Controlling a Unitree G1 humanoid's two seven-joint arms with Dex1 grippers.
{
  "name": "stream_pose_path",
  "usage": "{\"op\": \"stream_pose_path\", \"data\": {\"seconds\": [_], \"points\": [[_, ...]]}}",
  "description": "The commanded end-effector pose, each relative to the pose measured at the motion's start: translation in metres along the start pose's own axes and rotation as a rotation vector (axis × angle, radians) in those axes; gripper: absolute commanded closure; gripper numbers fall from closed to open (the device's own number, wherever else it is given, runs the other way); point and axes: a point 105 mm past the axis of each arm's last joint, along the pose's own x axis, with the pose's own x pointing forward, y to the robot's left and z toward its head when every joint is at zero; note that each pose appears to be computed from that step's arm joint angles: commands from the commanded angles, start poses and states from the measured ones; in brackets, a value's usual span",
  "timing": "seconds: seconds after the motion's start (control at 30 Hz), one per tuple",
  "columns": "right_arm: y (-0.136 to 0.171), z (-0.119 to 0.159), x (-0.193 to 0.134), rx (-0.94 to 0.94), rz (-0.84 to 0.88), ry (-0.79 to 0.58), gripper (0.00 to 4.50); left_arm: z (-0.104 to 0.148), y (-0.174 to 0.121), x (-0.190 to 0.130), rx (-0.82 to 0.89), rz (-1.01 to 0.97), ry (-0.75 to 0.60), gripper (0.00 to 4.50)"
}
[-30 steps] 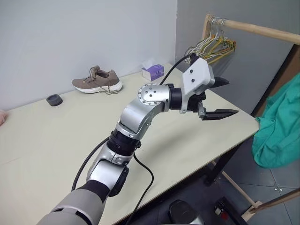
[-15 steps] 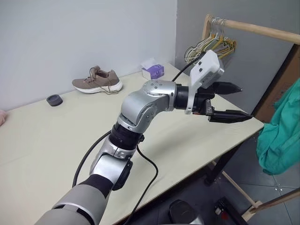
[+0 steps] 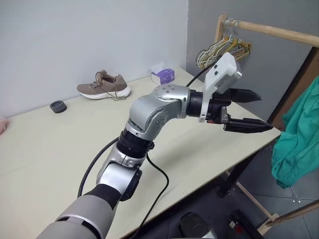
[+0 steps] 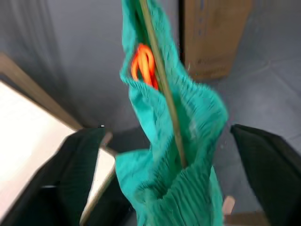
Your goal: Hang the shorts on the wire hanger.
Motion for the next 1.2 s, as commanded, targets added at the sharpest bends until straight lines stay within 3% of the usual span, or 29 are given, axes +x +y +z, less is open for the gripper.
{"op": "stream_pose_path", "data": {"seconds": [0.03, 0.17, 0.2, 0.3, 0.37, 0.47, 0.63, 0.7, 0.8, 0.87, 1.2], "points": [[0.007, 0.034, -0.021, -0.107, 0.002, -0.174, 0.03, 0.01, 0.001, -0.005, 0.033, 0.013, -0.023, 0.0], [0.052, 0.049, -0.034, -0.36, 0.069, -0.36, 0.03, 0.005, 0.015, -0.015, 0.063, 0.108, -0.012, 0.0], [0.075, 0.044, -0.036, -0.427, 0.146, -0.403, 0.03, 0.002, 0.022, -0.022, 0.047, 0.156, -0.015, 0.0], [0.146, 0.005, -0.042, -0.588, 0.372, -0.518, 0.03, -0.023, 0.05, -0.061, 0.035, 0.404, 0.02, 0.0], [0.174, -0.019, -0.044, -0.61, 0.474, -0.555, 0.03, -0.039, 0.061, -0.085, 0.03, 0.558, 0.044, 0.0], [0.223, -0.069, -0.046, -0.635, 0.658, -0.592, 0.03, -0.07, 0.077, -0.145, 0.056, 0.927, 0.125, 0.0], [0.287, -0.137, -0.035, -0.525, 0.825, -0.585, 0.03, -0.113, 0.059, -0.25, -0.041, 1.434, 0.183, 0.0], [0.3, -0.149, -0.033, -0.519, 0.847, -0.601, 0.03, -0.121, 0.05, -0.27, -0.024, 1.522, 0.233, 0.0], [0.333, -0.18, -0.034, -0.501, 0.972, -0.562, 0.03, -0.151, 0.014, -0.323, -0.042, 1.743, 0.338, 0.0], [0.344, -0.189, -0.034, -0.481, 1.02, -0.547, 0.03, -0.16, -0.004, -0.341, -0.04, 1.835, 0.375, 0.0], [0.357, -0.202, -0.026, -0.425, 1.064, -0.476, 0.03, -0.155, -0.02, -0.343, -0.021, 1.918, 0.221, 0.0]]}}
